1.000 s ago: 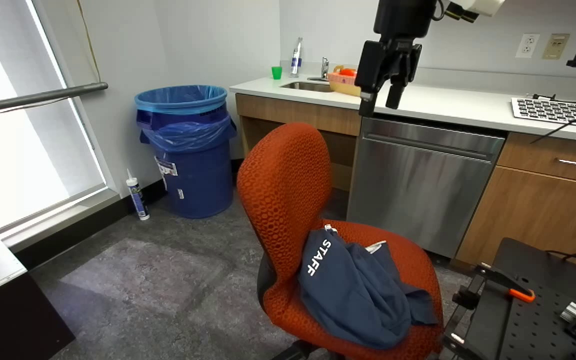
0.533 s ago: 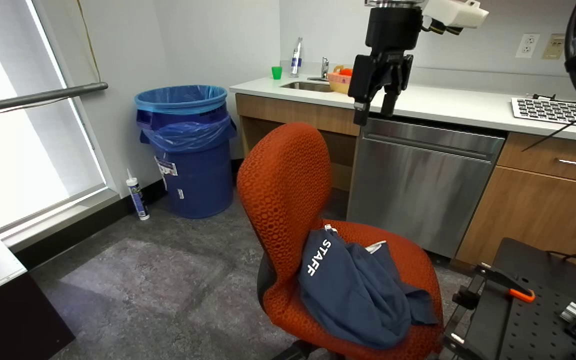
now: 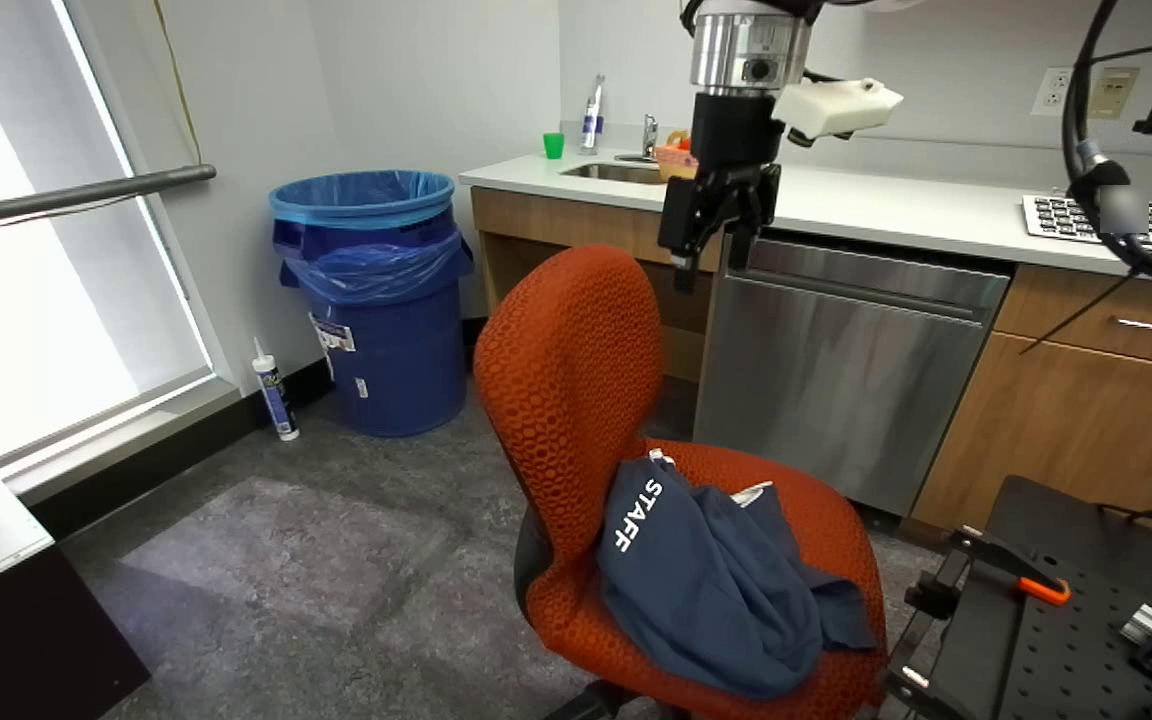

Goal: Pick up the shirt from the seat and hang it on the backrest of the chair

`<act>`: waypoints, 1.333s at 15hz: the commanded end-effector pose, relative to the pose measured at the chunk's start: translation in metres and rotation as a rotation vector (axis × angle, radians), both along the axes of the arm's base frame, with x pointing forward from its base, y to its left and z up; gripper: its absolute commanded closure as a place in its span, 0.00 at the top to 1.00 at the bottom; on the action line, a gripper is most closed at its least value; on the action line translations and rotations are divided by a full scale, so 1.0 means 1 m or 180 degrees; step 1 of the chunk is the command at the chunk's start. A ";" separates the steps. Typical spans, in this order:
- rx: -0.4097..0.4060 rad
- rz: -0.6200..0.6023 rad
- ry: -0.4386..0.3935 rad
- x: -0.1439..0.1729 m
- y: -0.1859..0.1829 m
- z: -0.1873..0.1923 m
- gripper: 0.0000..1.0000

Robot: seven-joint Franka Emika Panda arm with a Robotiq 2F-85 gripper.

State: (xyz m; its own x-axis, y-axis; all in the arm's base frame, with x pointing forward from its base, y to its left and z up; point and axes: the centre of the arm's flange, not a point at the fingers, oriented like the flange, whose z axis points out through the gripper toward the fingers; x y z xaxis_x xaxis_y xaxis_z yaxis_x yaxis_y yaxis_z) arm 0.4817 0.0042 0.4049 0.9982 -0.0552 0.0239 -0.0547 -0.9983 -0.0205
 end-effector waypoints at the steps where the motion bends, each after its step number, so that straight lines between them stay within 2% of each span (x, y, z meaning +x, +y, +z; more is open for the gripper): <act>1: -0.0127 -0.0080 0.0062 0.025 -0.005 -0.035 1.00; 11: -0.0510 0.0012 0.0229 0.035 -0.032 -0.135 1.00; 18: -0.0558 0.0103 0.0344 0.037 -0.041 -0.194 1.00; 20: -0.0532 0.0076 0.0331 0.037 -0.042 -0.194 1.00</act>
